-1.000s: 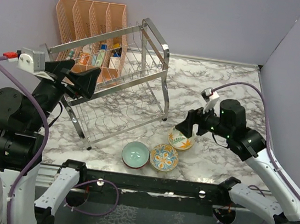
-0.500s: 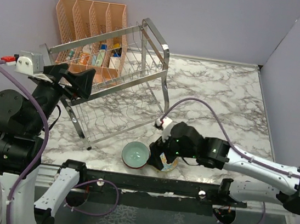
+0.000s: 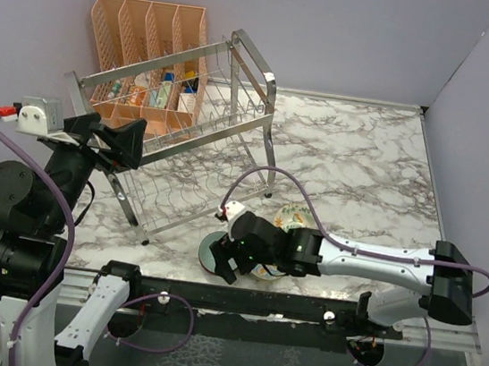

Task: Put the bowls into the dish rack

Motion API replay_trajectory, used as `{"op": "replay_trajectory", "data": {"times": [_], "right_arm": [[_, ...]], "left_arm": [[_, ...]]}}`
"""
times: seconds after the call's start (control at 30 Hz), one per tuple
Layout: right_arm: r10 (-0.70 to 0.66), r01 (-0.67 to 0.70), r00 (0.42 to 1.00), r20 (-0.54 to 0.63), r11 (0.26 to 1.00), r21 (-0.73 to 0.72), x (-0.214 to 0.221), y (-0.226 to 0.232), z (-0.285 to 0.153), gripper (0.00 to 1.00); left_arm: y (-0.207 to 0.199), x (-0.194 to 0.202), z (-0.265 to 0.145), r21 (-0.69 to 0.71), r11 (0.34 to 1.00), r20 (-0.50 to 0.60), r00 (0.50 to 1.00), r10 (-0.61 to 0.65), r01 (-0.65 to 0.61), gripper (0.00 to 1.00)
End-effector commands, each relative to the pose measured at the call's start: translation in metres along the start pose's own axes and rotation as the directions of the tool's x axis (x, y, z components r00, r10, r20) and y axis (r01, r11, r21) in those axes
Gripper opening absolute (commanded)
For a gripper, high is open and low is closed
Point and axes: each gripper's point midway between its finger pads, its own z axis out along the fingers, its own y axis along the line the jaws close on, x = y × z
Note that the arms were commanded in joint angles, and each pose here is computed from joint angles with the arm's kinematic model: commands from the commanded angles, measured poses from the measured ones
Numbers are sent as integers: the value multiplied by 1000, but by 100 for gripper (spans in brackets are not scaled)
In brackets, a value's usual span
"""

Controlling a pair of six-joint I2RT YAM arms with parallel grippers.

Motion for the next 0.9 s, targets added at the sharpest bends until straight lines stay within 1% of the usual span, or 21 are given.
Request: {"op": "replay_trajectory", "data": {"times": [0.0,0.07,0.2,0.53,0.67,0.87], "right_arm": [[-22,27,996,85,998,-56,-34,30,15,76],[-38,41,997,64,998,-56,-32,36,26,75],[-49,52,998,40,997,-52,-30,39,41,67],[-84,83,996,-20,995,-62,-21,45,68,62],[-83,82,996,-43,996,-31,-15,39,75,62],[-81,80,994,-74,997,-15,-7,36,84,56]], "left_arm": [[6,3,-3,-29,1000,3,1000,10,-10,99],[6,4,-4,-28,1000,2,1000,11,-10,99],[6,4,-7,-26,1000,7,1000,13,-12,99],[7,7,-9,-25,1000,5,1000,17,-17,99],[8,9,-9,-27,999,2,1000,22,-22,99],[8,10,-10,-27,999,2,1000,24,-24,99]]}}
